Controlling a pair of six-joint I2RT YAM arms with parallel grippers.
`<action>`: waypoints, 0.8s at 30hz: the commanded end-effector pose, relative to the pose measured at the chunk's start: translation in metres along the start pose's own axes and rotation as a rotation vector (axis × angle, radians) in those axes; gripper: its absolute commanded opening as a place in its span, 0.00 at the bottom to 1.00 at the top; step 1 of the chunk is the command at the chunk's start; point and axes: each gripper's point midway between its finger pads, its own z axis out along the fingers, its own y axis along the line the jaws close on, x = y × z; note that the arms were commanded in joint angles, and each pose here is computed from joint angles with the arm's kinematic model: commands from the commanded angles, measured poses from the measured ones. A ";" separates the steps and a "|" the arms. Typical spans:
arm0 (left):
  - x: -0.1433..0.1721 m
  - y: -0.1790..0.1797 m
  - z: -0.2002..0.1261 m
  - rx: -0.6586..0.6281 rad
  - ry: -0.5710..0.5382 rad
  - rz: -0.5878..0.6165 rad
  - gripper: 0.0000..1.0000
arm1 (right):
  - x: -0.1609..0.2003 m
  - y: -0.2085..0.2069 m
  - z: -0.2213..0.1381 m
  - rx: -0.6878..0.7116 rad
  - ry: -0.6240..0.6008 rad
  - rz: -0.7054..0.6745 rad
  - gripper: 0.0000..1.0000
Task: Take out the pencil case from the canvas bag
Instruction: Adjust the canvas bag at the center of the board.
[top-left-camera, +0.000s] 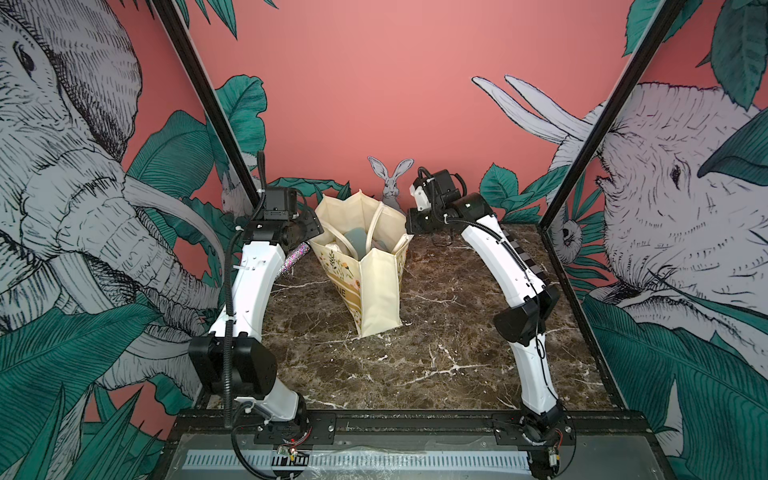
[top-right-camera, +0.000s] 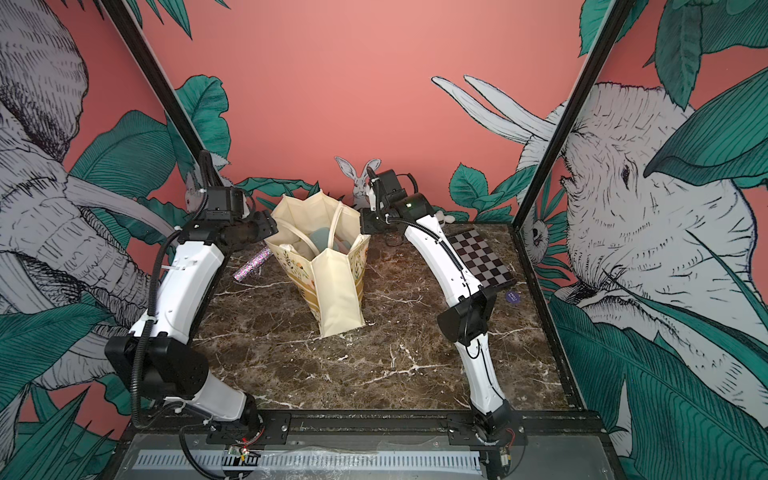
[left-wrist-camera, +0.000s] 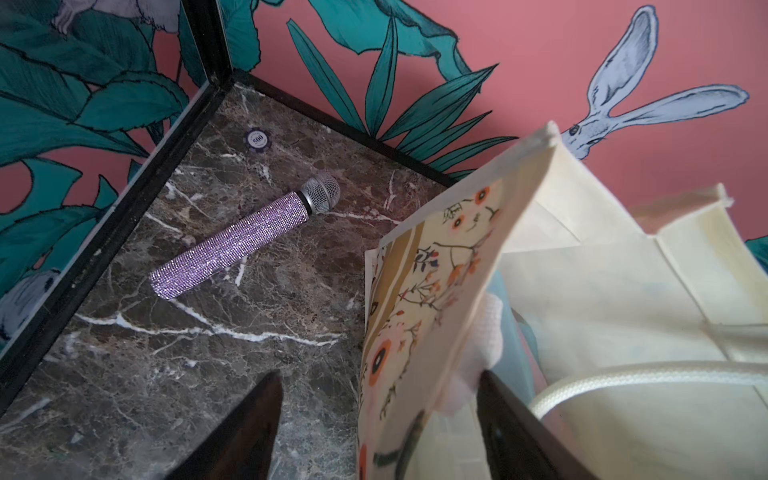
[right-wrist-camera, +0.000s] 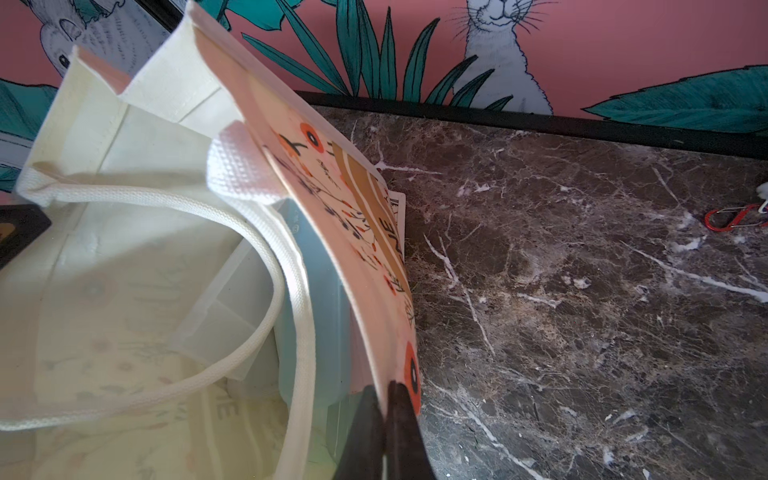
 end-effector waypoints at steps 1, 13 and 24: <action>0.008 0.003 -0.008 -0.017 0.042 -0.009 0.66 | -0.002 0.005 -0.018 -0.003 -0.015 -0.014 0.00; 0.020 0.002 -0.019 0.015 0.064 -0.009 0.32 | -0.004 -0.002 -0.015 0.033 -0.025 -0.010 0.00; -0.012 -0.019 -0.026 0.073 0.018 0.040 0.00 | -0.011 0.014 -0.026 -0.060 -0.095 0.052 0.00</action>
